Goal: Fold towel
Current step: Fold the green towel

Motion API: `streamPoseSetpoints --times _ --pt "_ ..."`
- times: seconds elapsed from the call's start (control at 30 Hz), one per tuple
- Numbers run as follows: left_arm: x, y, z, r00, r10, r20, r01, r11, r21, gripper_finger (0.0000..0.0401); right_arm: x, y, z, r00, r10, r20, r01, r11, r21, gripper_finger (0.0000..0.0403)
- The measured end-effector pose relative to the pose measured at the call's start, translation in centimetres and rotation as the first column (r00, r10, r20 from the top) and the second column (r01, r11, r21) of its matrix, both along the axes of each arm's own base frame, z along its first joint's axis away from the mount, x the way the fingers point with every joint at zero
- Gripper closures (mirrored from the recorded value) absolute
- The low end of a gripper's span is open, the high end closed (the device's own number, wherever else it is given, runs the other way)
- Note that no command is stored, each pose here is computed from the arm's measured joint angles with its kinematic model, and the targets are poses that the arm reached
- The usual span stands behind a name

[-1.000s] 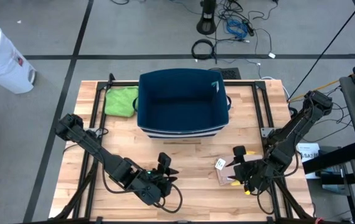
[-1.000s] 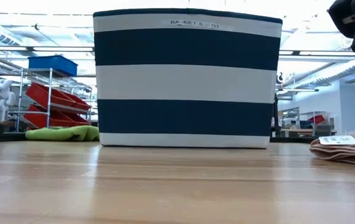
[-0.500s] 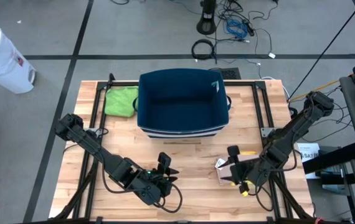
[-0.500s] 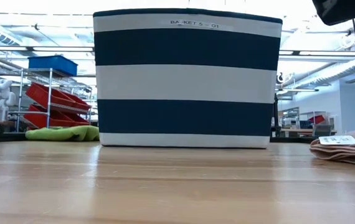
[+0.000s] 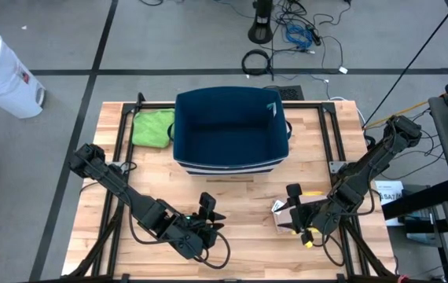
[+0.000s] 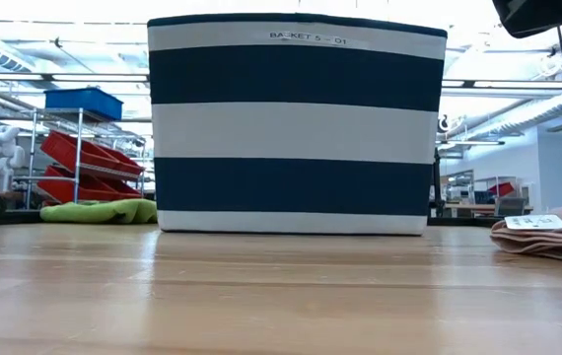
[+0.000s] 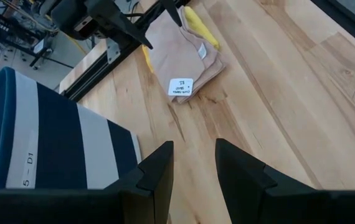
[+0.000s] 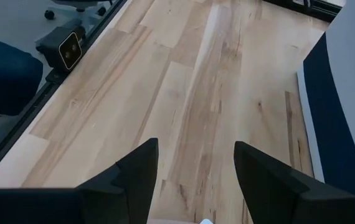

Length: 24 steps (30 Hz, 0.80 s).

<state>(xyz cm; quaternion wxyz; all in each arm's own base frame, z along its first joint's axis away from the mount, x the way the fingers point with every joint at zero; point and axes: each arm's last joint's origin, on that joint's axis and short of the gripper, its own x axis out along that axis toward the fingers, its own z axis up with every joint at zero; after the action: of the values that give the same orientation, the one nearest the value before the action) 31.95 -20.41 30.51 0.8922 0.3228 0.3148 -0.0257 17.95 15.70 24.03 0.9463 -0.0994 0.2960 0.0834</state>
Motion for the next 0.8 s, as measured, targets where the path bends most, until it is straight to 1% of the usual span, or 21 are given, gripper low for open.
streamPoseSetpoints --times 0.63,0.8 --pt "0.00 0.00 0.01 1.000 -0.001 0.000 0.001 1.000 0.001 0.0276 0.31 -0.35 -0.01 1.000 -0.010 0.004 0.010 1.000 -0.020 0.0206" --pt "0.00 0.00 0.01 1.000 -0.001 0.000 0.001 1.000 0.001 0.0276 0.41 -0.46 -0.01 1.000 0.001 0.006 0.000 0.999 -0.042 0.0206"
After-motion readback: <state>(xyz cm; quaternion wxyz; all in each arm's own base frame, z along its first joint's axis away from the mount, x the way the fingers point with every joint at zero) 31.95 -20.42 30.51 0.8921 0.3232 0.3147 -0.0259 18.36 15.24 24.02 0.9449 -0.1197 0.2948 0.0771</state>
